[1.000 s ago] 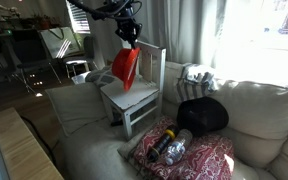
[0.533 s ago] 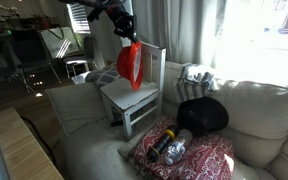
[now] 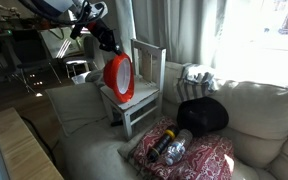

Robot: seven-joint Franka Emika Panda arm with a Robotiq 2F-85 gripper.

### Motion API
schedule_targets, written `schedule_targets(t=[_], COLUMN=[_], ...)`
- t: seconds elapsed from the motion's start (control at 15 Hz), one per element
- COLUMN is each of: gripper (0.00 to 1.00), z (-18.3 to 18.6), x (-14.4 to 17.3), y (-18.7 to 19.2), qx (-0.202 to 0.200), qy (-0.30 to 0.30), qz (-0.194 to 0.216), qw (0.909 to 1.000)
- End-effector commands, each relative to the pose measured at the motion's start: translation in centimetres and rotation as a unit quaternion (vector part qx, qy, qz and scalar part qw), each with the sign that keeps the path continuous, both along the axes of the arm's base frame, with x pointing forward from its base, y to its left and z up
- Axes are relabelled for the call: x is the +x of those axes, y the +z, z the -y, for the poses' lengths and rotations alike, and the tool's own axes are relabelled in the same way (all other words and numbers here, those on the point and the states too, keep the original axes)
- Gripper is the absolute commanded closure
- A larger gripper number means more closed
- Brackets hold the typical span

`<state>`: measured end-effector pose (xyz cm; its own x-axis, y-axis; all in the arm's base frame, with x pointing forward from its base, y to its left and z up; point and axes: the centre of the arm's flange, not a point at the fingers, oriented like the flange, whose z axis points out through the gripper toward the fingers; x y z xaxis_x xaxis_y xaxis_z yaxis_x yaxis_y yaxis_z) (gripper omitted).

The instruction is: Flip the orange hat on the chair seat upside down, pick up a towel on the pillow and place it in the orange hat

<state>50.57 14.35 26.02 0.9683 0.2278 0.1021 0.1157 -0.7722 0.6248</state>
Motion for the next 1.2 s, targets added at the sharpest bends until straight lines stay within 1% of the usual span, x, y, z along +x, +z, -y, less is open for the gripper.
schedule_targets(t=[0.0,0.07,0.2,0.33,0.53,0.8,0.87,1.0,1.13], gripper=[0.99,0.99,0.99,0.99,0.99,0.99,0.99,0.99,0.99], z=[-1.4,-1.6,-2.1,-2.7,-3.0,-2.9,-3.0,-3.5,-3.9], x=[0.1,0.0,0.3,0.6,1.0,1.2,1.2,1.1,1.3], y=[-2.7,-3.0,-3.4,-3.7,-3.5,-2.8,-2.7,-2.3,-1.7], qx=[-0.042,-0.048,-0.043,-0.007,0.032,0.068,0.081,0.125,0.163], qy=[-0.008,-0.010,-0.018,-0.026,-0.038,-0.062,-0.067,-0.074,-0.080], qz=[0.015,0.019,0.028,0.035,0.037,0.025,0.020,0.012,0.024], qw=[0.9990,0.9986,0.9986,0.9990,0.9981,0.9954,0.9942,0.9894,0.9830])
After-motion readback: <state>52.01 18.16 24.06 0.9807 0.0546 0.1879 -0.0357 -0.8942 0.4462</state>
